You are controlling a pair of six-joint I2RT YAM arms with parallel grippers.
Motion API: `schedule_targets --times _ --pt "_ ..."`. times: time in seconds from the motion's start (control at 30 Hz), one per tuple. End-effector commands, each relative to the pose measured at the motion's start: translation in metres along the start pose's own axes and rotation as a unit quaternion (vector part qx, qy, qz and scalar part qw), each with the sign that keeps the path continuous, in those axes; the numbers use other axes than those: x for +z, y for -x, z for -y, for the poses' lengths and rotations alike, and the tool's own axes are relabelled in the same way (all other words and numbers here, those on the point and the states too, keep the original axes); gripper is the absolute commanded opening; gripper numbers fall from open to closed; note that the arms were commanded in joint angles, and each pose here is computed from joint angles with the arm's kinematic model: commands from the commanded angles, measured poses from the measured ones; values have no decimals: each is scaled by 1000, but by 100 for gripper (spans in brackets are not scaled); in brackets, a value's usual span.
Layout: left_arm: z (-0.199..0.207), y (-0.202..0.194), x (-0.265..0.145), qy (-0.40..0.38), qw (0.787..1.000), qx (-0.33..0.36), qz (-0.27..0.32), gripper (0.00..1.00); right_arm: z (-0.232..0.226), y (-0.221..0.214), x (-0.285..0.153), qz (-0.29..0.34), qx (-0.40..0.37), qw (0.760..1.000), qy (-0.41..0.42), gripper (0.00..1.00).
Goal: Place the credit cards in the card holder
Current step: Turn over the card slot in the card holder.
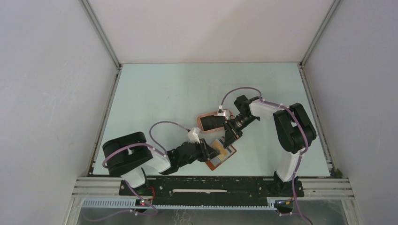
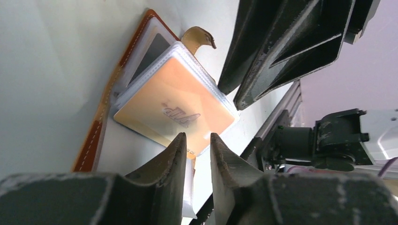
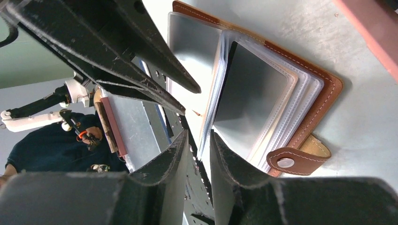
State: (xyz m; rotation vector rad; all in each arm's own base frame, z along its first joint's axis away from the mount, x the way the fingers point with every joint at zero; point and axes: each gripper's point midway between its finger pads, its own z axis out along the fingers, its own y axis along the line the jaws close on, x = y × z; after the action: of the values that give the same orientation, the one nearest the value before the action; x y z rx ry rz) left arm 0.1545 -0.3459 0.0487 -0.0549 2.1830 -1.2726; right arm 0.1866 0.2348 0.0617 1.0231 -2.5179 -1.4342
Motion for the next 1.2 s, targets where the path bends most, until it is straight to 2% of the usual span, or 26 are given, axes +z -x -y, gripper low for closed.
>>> schedule_targets --times 0.0,0.27,0.57,0.73,1.0,1.17 --pt "13 11 -6 -57 997 -51 24 31 -8 13 -5 16 -9 1000 17 31" --pt "9 15 -8 -75 992 -95 37 42 -9 14 -4 19 2 999 32 28" --pt "3 17 -6 -65 991 -108 44 53 -19 17 -3 25 12 997 68 24" --pt "-2 17 -6 -58 991 -113 46 57 -21 17 0 23 21 996 80 18" --pt "-7 19 -9 -52 990 -116 55 64 -22 16 4 17 25 996 86 1" --pt "-8 20 -10 -51 991 -113 58 66 -20 14 6 11 29 996 83 0"
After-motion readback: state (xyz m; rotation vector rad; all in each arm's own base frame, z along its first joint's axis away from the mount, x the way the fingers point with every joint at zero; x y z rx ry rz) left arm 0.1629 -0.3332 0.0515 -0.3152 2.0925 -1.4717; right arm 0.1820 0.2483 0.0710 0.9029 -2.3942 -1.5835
